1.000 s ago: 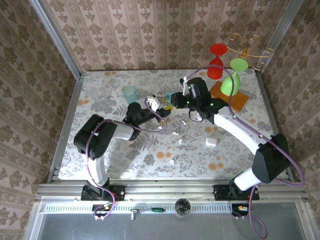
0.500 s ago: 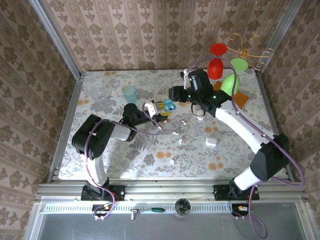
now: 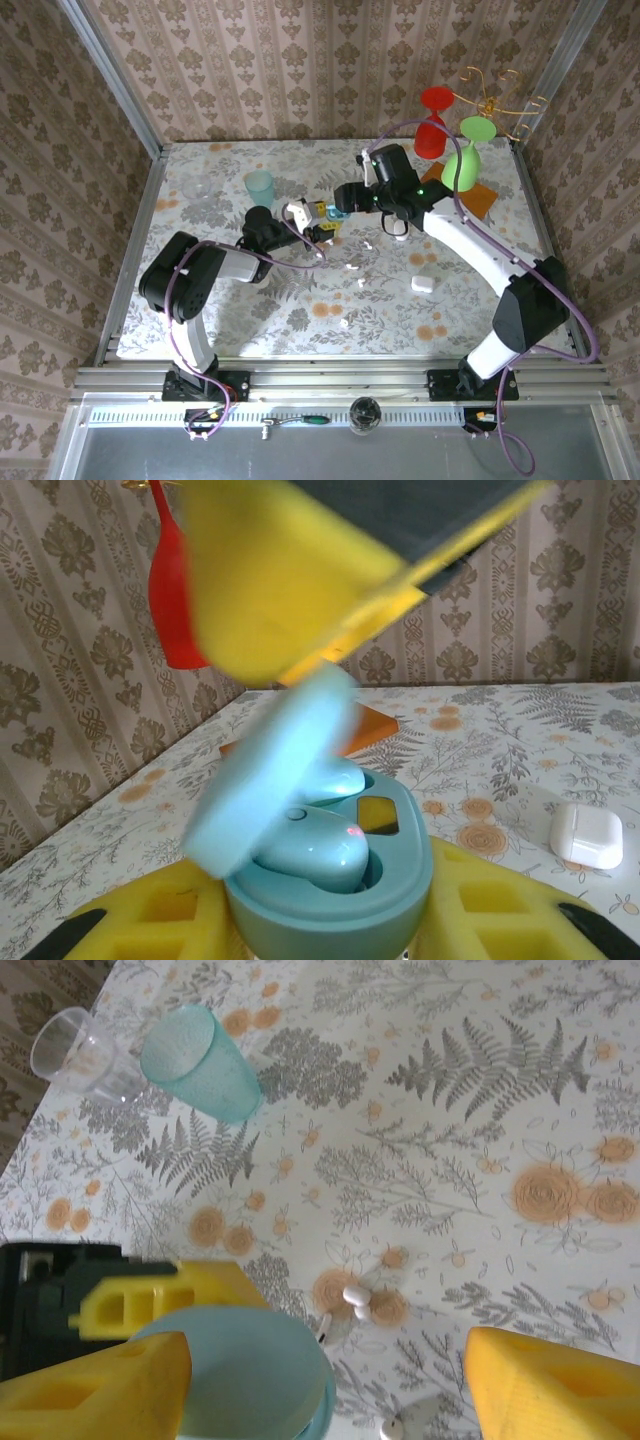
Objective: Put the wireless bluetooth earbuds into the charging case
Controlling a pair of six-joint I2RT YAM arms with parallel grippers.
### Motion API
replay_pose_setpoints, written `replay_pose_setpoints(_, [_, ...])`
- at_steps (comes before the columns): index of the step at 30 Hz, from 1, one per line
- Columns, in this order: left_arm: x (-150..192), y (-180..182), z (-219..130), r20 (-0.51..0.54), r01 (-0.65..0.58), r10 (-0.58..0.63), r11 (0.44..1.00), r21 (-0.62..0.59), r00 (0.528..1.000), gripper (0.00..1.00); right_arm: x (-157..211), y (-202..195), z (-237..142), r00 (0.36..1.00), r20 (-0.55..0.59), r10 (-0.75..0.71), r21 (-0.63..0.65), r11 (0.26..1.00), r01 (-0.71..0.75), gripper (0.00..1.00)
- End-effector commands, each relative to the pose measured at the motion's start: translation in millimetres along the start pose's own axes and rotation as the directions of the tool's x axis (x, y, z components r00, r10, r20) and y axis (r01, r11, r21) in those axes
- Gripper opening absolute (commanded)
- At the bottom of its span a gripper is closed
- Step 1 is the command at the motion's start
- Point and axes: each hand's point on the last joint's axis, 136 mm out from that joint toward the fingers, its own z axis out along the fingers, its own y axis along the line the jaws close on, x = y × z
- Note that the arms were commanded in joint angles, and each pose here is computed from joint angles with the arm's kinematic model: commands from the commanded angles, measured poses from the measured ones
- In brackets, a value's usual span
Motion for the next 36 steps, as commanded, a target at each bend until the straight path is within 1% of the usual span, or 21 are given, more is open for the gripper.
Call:
replay_pose_setpoints(1, [-31,5,0,0.070,-0.011,0.011,1.000,-0.009,0.997,0.23,0,8,-24,0.998,0.023,0.056,-0.064,0.996,-0.055,0.75])
replay_pose_setpoints(4, [-36,3,2,0.080,0.002,-0.002,1.000,0.007,0.997,0.23,-4,15,-34,0.988,0.030,0.152,-0.182,0.973,-0.145,0.76])
replay_pose_setpoints(8, [-47,0,4,0.101,0.014,-0.017,0.999,0.029,0.995,0.23,0,23,-37,0.958,-0.029,0.284,-0.324,0.904,-0.278,0.76])
replay_pose_setpoints(11, [-57,-3,6,0.117,0.024,-0.030,0.998,0.051,0.993,0.23,3,29,-36,0.935,-0.082,0.346,-0.404,0.845,-0.349,0.75])
replay_pose_setpoints(16, [-67,-10,9,0.136,0.025,-0.036,0.997,0.079,0.990,0.23,7,36,-28,0.911,-0.140,0.387,-0.464,0.788,-0.405,0.72])
replay_pose_setpoints(18, [-69,-11,10,0.138,0.031,-0.042,0.996,0.087,0.990,0.23,6,39,-26,0.902,-0.157,0.402,-0.490,0.761,-0.425,0.69])
replay_pose_setpoints(21, [-70,-13,11,0.141,0.030,-0.043,0.995,0.095,0.989,0.23,3,44,-24,0.890,-0.173,0.422,-0.528,0.723,-0.446,0.61])
replay_pose_setpoints(23, [-71,-14,12,0.142,0.030,-0.043,0.995,0.094,0.989,0.23,3,45,-24,0.886,-0.179,0.428,-0.535,0.713,-0.453,0.55])
replay_pose_setpoints(26, [-71,-14,12,0.142,0.031,-0.044,0.995,0.094,0.989,0.23,4,41,-23,0.880,-0.176,0.441,-0.529,0.711,-0.463,0.43])
replay_pose_setpoints(27, [-71,-14,12,0.142,0.029,-0.042,0.995,0.093,0.989,0.23,3,40,-23,0.877,-0.173,0.448,-0.529,0.709,-0.467,0.37])
replay_pose_setpoints(30, [-68,-13,11,0.137,0.029,-0.040,0.996,0.081,0.990,0.25,4,36,-22,0.872,-0.168,0.460,-0.528,0.705,-0.474,0.24])
replay_pose_setpoints(31, [-67,-12,10,0.135,0.030,-0.040,0.997,0.074,0.990,0.27,4,36,-22,0.872,-0.165,0.461,-0.527,0.706,-0.473,0.21])
replay_pose_setpoints(34, [-64,-9,7,0.128,0.034,-0.041,0.998,0.055,0.991,0.38,3,33,-19,0.878,-0.148,0.455,-0.524,0.717,-0.460,0.15])
replay_pose_setpoints(35, [-62,-7,4,0.124,0.037,-0.042,0.998,0.044,0.991,0.44,3,31,-17,0.882,-0.135,0.451,-0.518,0.727,-0.451,0.14])
replay_pose_setpoints(36, [-60,-5,0,0.118,0.041,-0.044,0.999,0.028,0.992,0.52,3,29,-15,0.889,-0.120,0.442,-0.507,0.743,-0.438,0.13])
